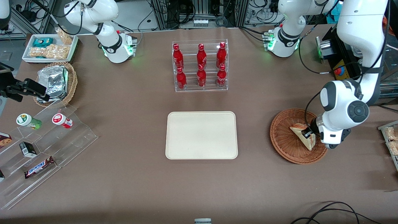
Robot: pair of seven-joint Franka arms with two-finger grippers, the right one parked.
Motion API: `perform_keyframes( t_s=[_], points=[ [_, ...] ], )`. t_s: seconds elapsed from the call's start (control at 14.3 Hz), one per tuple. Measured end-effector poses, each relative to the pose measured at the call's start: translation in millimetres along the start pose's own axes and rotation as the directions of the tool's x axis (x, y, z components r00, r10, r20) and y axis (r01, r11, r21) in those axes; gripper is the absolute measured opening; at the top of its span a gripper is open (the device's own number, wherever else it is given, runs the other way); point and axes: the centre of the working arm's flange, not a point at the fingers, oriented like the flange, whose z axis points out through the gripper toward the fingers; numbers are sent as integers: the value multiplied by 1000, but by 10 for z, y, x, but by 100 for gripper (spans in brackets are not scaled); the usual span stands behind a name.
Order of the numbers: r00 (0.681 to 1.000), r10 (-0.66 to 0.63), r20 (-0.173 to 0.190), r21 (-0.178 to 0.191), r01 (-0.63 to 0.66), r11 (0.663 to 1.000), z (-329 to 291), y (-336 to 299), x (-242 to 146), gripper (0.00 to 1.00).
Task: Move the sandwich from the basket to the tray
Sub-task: 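Lift the sandwich and carry it over the cream tray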
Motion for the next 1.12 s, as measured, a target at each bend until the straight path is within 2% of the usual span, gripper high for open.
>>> perform_keyframes(
  t_s=[0.14, 0.21, 0.35, 0.42, 0.56, 0.7, 0.84, 1.12],
  points=[
    [999, 36, 15, 17, -36, 999, -274, 238, -160, 19],
    [997, 70, 12, 20, -70, 997, -338, 411, -310, 16],
    [985, 171, 2, 26, -171, 985, -346, 796, -699, 15],
    [966, 259, -9, 26, -258, 966, -336, 1015, -910, 15],
    [905, 423, -31, 23, -423, 906, -315, 1479, -1293, 15],
    [857, 513, -49, 20, -513, 858, -251, 1955, -1657, 15],
    [833, 550, -58, 18, -550, 835, -126, 2329, -1963, 15],
    [829, 551, -91, -6, -554, 832, 34, 2957, -2538, 15]
  ],
)
